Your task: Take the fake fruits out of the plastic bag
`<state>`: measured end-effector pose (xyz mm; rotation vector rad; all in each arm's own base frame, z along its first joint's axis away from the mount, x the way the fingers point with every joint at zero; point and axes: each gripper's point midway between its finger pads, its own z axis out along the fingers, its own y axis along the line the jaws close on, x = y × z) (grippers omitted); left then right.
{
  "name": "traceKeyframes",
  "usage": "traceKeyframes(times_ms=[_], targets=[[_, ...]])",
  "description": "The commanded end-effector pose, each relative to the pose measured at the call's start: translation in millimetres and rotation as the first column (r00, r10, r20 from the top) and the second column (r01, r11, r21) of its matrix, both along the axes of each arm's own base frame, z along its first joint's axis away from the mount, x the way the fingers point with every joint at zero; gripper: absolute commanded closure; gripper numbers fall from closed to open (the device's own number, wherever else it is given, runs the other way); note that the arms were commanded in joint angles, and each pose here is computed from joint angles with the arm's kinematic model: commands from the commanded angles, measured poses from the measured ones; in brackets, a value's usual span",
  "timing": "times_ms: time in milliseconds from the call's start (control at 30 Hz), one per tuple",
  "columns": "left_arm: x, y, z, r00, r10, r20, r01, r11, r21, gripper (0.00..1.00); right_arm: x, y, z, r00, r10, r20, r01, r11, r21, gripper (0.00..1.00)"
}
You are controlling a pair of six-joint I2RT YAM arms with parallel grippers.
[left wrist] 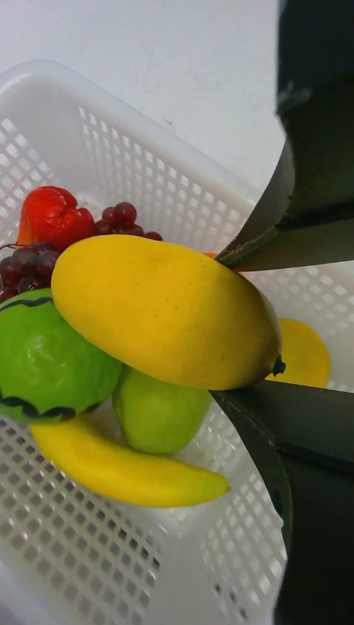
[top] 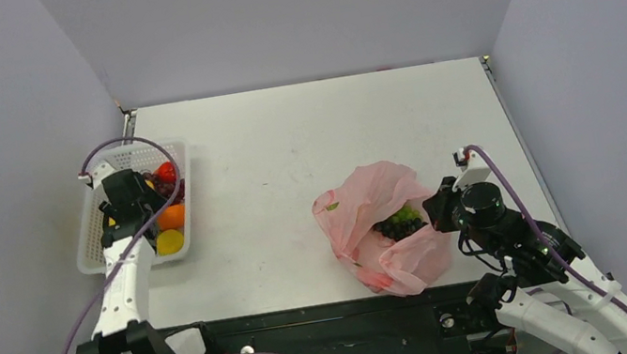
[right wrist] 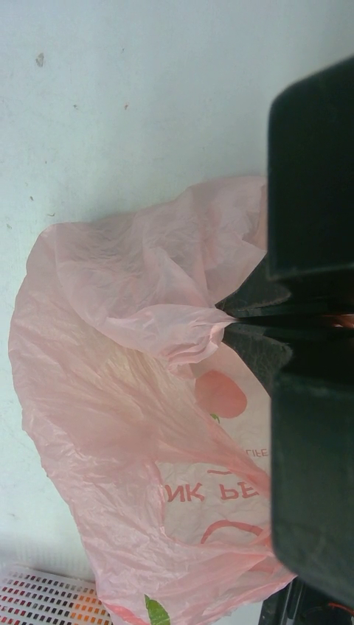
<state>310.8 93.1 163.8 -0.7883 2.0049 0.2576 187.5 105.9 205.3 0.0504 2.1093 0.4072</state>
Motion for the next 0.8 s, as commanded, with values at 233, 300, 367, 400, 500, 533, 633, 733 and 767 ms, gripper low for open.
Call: traceKeyframes(times_ms=[233, 300, 367, 400, 500, 533, 633, 733, 767], targets=[[113.1, -5.7, -0.5, 0.973, -0.045, 0.225, 0.142, 0.888, -0.437, 1.0, 6.3, -3.7, 11.1, 0.998, -0.032, 0.052, 0.031, 0.999, 0.022, 1.0], [120.5, -10.6, -2.4, 0.968, -0.06, 0.244, 0.17, 0.871, -0.462, 0.95, 6.8, -3.5, 10.4, 0.998, -0.033, 0.051, 0.032, 0.999, 0.022, 1.0], [123.9, -16.0, -6.9, 0.967, -0.081, 0.243, 0.193, 0.854, -0.484, 0.93, 7.3, -3.3, 9.8, 0.998, -0.033, 0.049, 0.032, 0.999, 0.019, 1.0], [124.3, -18.1, -9.0, 0.966, -0.09, 0.242, 0.202, 0.848, -0.49, 0.92, 7.3, -3.0, 9.6, 0.998, -0.031, 0.048, 0.03, 0.999, 0.019, 1.0], [122.0, -23.3, -17.9, 0.966, -0.109, 0.234, 0.216, 0.835, -0.506, 0.83, 7.9, -2.4, 7.5, 0.999, -0.029, 0.041, 0.028, 1.0, 0.012, 1.0], [120.6, -22.8, -19.6, 0.968, -0.105, 0.229, 0.211, 0.835, -0.508, 0.8, 8.1, -2.2, 7.8, 0.999, -0.029, 0.041, 0.028, 1.0, 0.013, 1.0], [114.6, -20.1, -21.8, 0.974, -0.086, 0.21, 0.183, 0.843, -0.505, 0.56, 8.1, -2.4, 9.0, 0.999, -0.029, 0.044, 0.029, 0.999, 0.015, 1.0], [109.9, -17.6, -15.0, 0.975, -0.072, 0.211, 0.17, 0.854, -0.491, 0.35, 8.1, -2.6, 8.4, 0.999, -0.03, 0.043, 0.03, 0.999, 0.014, 1.0], [106.9, -16.5, -10.4, 0.974, -0.068, 0.214, 0.166, 0.861, -0.481, 0.27, 8.1, -2.5, 8.5, 0.999, -0.03, 0.043, 0.03, 0.999, 0.014, 1.0]])
